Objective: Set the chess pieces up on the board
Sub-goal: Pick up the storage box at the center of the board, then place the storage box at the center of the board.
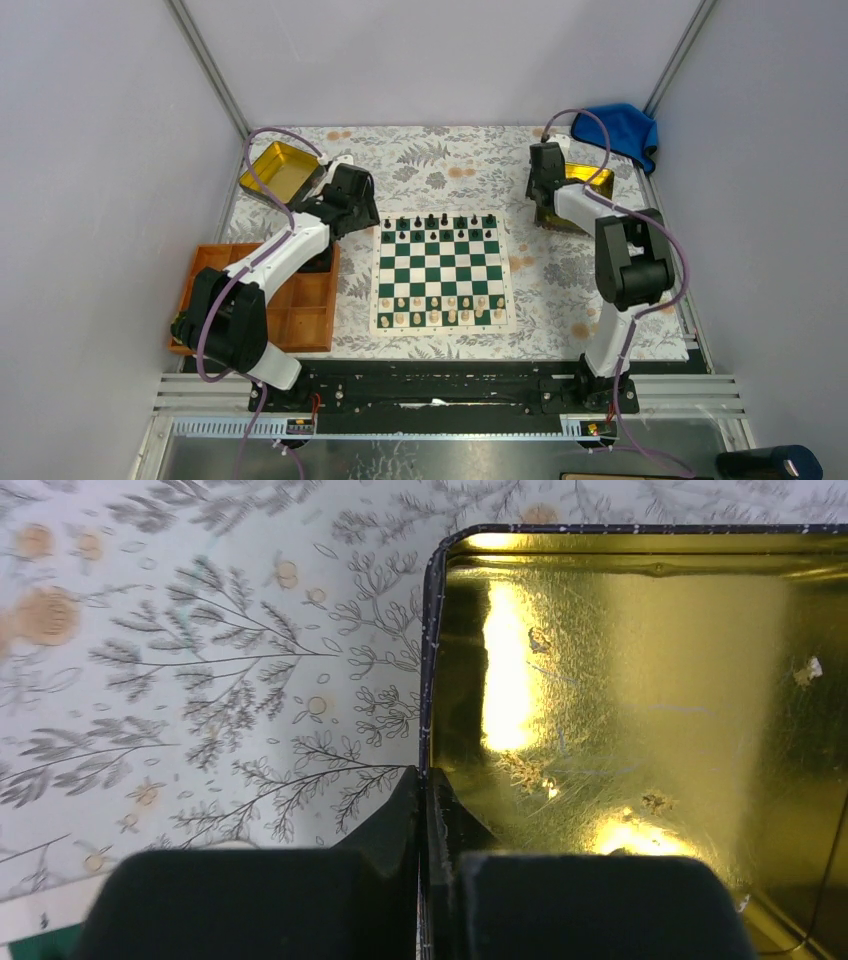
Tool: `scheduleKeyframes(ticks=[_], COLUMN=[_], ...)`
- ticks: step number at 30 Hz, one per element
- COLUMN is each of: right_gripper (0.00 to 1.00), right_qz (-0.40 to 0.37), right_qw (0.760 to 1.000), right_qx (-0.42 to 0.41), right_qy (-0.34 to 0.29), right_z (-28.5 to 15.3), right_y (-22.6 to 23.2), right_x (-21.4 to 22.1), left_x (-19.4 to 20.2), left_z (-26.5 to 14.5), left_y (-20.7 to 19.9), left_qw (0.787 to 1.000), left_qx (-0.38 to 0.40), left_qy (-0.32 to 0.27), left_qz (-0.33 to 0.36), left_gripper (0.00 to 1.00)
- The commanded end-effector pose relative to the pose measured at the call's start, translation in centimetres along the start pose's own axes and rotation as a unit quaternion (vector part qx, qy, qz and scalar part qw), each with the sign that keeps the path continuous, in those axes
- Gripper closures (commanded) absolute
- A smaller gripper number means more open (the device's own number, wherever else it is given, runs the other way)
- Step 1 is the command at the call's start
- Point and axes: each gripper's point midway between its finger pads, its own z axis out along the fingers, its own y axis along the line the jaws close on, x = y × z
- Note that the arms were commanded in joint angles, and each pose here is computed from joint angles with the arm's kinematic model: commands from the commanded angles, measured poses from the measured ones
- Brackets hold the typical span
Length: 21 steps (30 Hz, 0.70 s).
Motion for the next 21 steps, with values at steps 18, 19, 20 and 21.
scheduleKeyframes(ticks=[18, 19, 20, 21], right_gripper=[1.0, 1.0, 1.0, 1.0], right_qz=[0.01, 0.006, 0.0, -0.006], right_qw=[0.992, 0.992, 0.993, 0.993], right_qx=[-0.09, -0.092, -0.094, -0.094], right_qy=[-0.092, -0.083, -0.075, -0.067], right_z=[-2.2, -1.9, -1.6, -1.4], right_y=[3.1, 3.3, 3.5, 3.7], right_x=[-5.3, -5.1, -4.9, -4.8], left_x=[0.1, 0.0, 0.0, 0.0], left_z=[0.1, 0.1, 0.1, 0.1], left_y=[1.2, 1.2, 1.2, 1.3], left_qw=[1.0, 1.0, 1.0, 1.0], left_qx=[-0.004, -0.005, -0.005, -0.006], left_qy=[-0.005, -0.006, -0.006, -0.006], left_qz=[-0.01, -0.01, -0.011, -0.011], left_gripper=[0.37, 0.37, 0.37, 0.37])
